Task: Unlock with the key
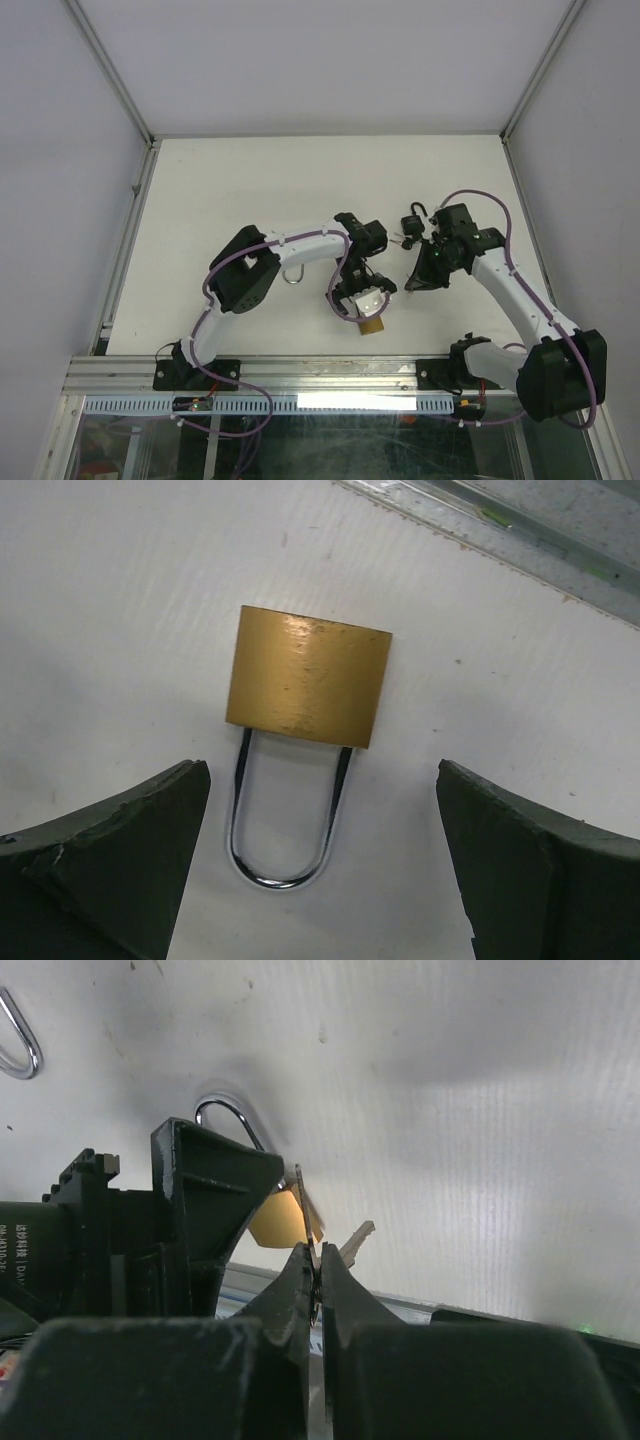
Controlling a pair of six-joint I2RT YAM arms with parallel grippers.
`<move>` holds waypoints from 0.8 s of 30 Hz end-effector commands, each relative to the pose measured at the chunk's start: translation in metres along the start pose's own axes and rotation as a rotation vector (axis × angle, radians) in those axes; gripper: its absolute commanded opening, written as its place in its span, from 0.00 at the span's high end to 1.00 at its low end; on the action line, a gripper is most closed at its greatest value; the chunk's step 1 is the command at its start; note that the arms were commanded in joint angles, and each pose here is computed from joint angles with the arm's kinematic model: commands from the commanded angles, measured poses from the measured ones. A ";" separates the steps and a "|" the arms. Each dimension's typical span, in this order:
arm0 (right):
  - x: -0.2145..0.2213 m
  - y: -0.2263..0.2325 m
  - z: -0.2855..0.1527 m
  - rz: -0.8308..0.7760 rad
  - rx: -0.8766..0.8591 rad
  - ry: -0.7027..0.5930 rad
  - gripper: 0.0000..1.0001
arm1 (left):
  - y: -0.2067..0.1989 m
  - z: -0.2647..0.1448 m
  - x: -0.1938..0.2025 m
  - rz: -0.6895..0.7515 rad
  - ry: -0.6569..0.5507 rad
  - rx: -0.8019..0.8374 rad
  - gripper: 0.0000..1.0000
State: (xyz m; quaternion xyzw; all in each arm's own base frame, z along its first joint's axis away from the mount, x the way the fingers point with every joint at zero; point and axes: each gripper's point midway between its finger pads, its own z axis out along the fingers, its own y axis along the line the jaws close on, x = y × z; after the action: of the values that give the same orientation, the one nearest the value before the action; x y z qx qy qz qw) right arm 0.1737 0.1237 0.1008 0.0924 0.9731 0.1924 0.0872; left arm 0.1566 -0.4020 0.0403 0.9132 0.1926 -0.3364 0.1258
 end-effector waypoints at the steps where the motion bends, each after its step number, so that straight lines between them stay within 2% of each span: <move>1: -0.006 -0.010 -0.016 0.008 0.037 -0.047 1.00 | -0.003 -0.005 -0.022 0.110 -0.021 0.034 0.01; 4: -0.010 -0.019 -0.021 0.005 0.086 -0.065 1.00 | 0.006 0.005 -0.023 0.109 -0.006 0.034 0.01; 10: -0.015 -0.017 -0.034 -0.018 0.069 -0.100 1.00 | 0.006 0.022 -0.022 0.110 0.001 0.064 0.01; 13: -0.015 -0.001 -0.041 -0.077 -0.028 -0.098 1.00 | 0.004 0.032 -0.016 0.116 0.030 0.092 0.01; 14: -0.019 0.011 -0.056 -0.165 -0.085 -0.134 1.00 | 0.001 0.036 -0.011 0.111 0.044 0.108 0.01; 20: -0.042 0.026 -0.102 -0.239 -0.113 -0.265 1.00 | -0.007 0.042 -0.008 0.136 0.045 0.134 0.01; 24: -0.035 0.056 -0.118 -0.361 -0.292 -0.278 1.00 | -0.009 0.046 -0.007 0.142 0.052 0.150 0.04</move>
State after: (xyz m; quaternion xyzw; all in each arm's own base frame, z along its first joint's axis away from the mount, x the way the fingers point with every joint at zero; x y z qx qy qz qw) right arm 0.2001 0.1024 0.2032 0.0111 0.9467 0.2197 0.2351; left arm 0.1245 -0.4091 0.0238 0.9313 0.1415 -0.3263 0.0785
